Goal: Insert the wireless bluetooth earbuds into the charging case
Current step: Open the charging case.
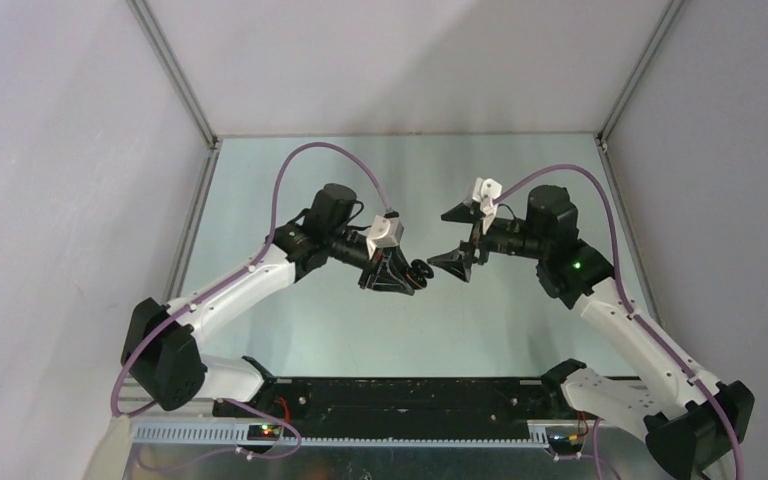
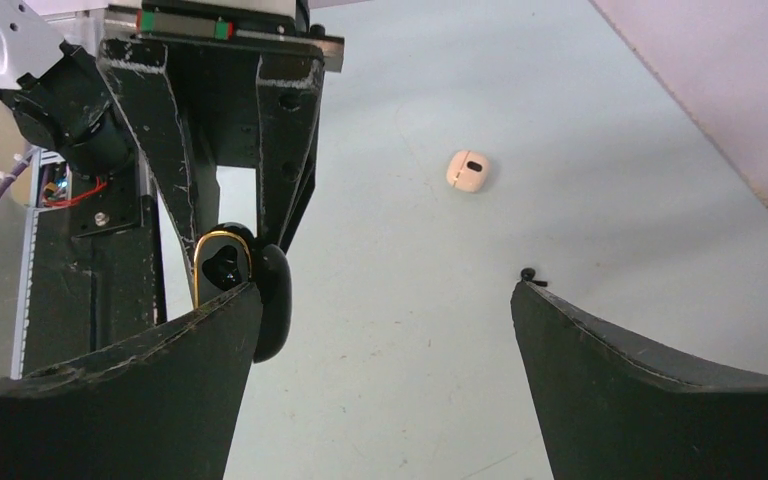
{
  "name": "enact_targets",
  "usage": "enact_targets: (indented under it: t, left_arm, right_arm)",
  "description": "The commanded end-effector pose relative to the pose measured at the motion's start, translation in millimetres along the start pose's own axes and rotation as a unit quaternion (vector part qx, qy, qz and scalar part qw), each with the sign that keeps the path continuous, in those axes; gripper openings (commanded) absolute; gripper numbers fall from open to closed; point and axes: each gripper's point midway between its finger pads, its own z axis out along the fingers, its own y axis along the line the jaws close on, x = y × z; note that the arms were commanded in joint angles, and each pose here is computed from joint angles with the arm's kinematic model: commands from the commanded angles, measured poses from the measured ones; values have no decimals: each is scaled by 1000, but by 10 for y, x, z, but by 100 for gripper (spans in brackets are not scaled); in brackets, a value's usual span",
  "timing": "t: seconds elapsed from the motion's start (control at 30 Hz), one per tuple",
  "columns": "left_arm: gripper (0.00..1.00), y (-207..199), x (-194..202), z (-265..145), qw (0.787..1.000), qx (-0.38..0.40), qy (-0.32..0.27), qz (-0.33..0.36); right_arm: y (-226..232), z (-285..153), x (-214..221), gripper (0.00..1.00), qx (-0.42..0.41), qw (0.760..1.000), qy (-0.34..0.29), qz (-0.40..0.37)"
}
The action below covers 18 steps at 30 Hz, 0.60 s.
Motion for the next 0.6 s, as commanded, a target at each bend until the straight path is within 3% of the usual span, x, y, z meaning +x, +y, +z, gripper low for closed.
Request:
enact_targets:
  t: [0.0,0.1,0.3,0.47,0.57]
  left_arm:
    - [0,22,-54,-47,1000,-7,-8,7]
    - [0,106,-117,-142,1000,-26,-13,10]
    - [0,251,-212,-479,996,-74,-20,35]
    - [0,259,-297,-597,994,-87,-39,50]
    - [0,250,-275,-566,993,-92,-65,44]
  right_arm:
    - [-161,-127,-227,99,28,999,3,-29]
    - [-358,-181,-107,100,51,998,21,-8]
    - [-1011,-362,582,98,131,980,105,104]
    - [-1415,-404,1231,89,186,929,181,264]
    - [-1514,-407,1696,80,207,875,238,367]
